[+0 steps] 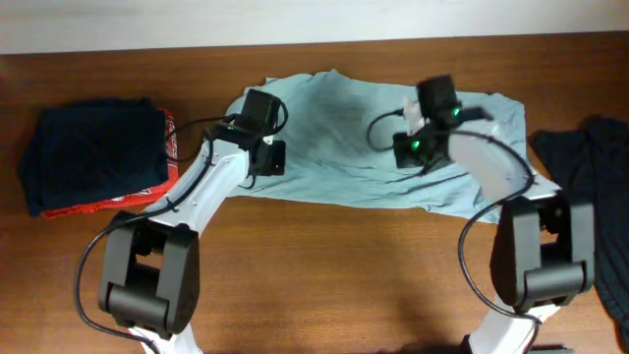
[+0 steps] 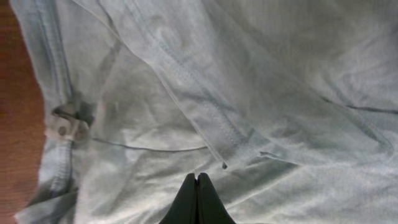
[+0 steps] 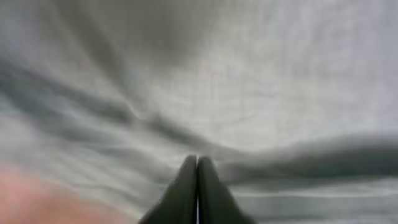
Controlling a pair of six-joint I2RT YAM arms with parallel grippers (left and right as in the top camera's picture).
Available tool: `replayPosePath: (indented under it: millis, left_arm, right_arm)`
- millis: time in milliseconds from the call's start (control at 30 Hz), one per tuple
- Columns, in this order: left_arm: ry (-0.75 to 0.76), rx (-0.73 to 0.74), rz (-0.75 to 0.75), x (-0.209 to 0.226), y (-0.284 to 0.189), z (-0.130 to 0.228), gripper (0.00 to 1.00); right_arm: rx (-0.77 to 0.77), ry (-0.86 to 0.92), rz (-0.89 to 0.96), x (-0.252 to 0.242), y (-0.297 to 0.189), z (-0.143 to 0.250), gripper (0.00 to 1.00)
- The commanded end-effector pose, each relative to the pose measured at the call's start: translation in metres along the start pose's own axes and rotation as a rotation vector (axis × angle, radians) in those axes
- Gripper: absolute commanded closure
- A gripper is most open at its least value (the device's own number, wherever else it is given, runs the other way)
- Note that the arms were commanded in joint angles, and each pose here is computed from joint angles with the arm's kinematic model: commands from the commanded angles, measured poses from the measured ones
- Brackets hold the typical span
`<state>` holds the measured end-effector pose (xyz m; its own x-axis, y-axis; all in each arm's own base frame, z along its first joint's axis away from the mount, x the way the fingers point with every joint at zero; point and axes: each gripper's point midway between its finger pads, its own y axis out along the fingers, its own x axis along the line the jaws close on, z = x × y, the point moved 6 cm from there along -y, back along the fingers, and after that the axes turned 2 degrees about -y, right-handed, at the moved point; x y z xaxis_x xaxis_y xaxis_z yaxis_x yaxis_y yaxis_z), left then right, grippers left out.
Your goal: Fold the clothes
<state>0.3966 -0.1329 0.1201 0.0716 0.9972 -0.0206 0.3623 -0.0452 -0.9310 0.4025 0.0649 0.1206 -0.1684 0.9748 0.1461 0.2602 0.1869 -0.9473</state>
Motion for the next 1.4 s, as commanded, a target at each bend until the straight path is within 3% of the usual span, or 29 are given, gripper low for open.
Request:
replayPosePath:
  millis: [0,167,333,467,800,1367]
  left_arm:
    - [0.036,-0.032,-0.016,0.001,-0.016,-0.017,0.99]
    - [0.04,0.029,-0.026,0.003,-0.023,-0.01,0.95]
    - [0.046,0.095,-0.04,0.006,-0.022,0.002,0.96]
    - [0.047,0.108,-0.043,0.006,-0.011,0.003,0.99]
    - [0.029,0.262,-0.102,0.011,0.061,0.028,0.99]
    - [0.017,0.266,-0.187,0.021,0.062,0.03,0.99]
  right_arm:
    - [-0.006,0.03,0.011,-0.005,-0.045,-0.021,0.86]
    - [0.16,0.117,0.018,-0.018,-0.083,0.002,0.68]
    - [0.306,0.263,0.03,-0.05,-0.071,0.04,0.68]
    - [0.337,0.338,0.03,-0.068,-0.055,0.058,0.68]
    - [0.327,0.437,0.035,-0.087,-0.01,0.089,0.68]
    - [0.321,0.494,0.246,-0.109,0.024,0.124,0.66]
